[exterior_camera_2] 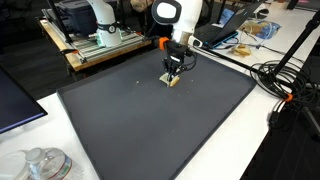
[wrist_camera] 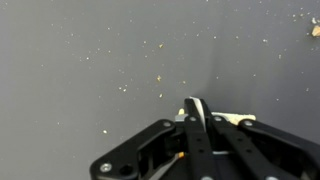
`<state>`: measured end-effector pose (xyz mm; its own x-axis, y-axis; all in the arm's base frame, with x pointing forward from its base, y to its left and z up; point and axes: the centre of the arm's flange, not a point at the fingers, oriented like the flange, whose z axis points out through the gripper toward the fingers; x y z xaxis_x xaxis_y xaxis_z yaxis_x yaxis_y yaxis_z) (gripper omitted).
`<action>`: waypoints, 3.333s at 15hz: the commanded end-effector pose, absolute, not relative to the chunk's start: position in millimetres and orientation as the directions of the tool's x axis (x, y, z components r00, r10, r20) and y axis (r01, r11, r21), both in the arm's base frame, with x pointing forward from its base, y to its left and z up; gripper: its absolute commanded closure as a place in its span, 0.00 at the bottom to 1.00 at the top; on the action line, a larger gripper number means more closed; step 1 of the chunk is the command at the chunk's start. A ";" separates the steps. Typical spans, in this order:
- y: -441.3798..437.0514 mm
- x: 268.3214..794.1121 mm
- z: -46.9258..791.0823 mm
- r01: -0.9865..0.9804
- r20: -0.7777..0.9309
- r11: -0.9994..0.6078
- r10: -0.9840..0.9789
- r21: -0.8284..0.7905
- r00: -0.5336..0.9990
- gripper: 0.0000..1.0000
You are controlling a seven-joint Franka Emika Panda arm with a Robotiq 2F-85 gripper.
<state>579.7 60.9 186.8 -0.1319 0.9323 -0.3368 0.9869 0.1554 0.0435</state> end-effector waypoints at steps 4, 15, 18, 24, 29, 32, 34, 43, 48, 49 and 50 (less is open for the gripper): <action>15.0 585.0 152.6 0.996 -0.358 0.091 0.931 0.026 -0.076 0.99; 31.0 579.3 161.4 0.996 -0.347 0.087 0.935 0.005 -0.079 0.99; 44.3 574.8 168.2 0.995 -0.332 0.100 0.939 0.007 -0.092 0.99; 67.6 571.6 173.9 0.991 -0.327 0.135 0.937 0.008 -0.125 0.99; 87.6 564.4 174.7 0.985 -0.317 0.174 0.934 0.005 -0.163 0.99; 87.1 563.7 168.1 0.984 -0.337 0.179 0.926 0.001 -0.168 0.99; 80.5 565.1 163.0 0.983 -0.368 0.181 0.915 0.004 -0.167 0.99; 54.8 571.6 154.6 0.992 -0.422 0.124 0.901 0.026 -0.101 0.99; 32.6 575.9 150.2 0.997 -0.410 0.072 0.910 0.017 -0.059 0.99; 27.4 576.9 150.0 0.998 -0.412 0.061 0.910 0.021 -0.047 0.99; 22.0 578.0 149.9 0.999 -0.413 0.049 0.910 0.022 -0.035 0.99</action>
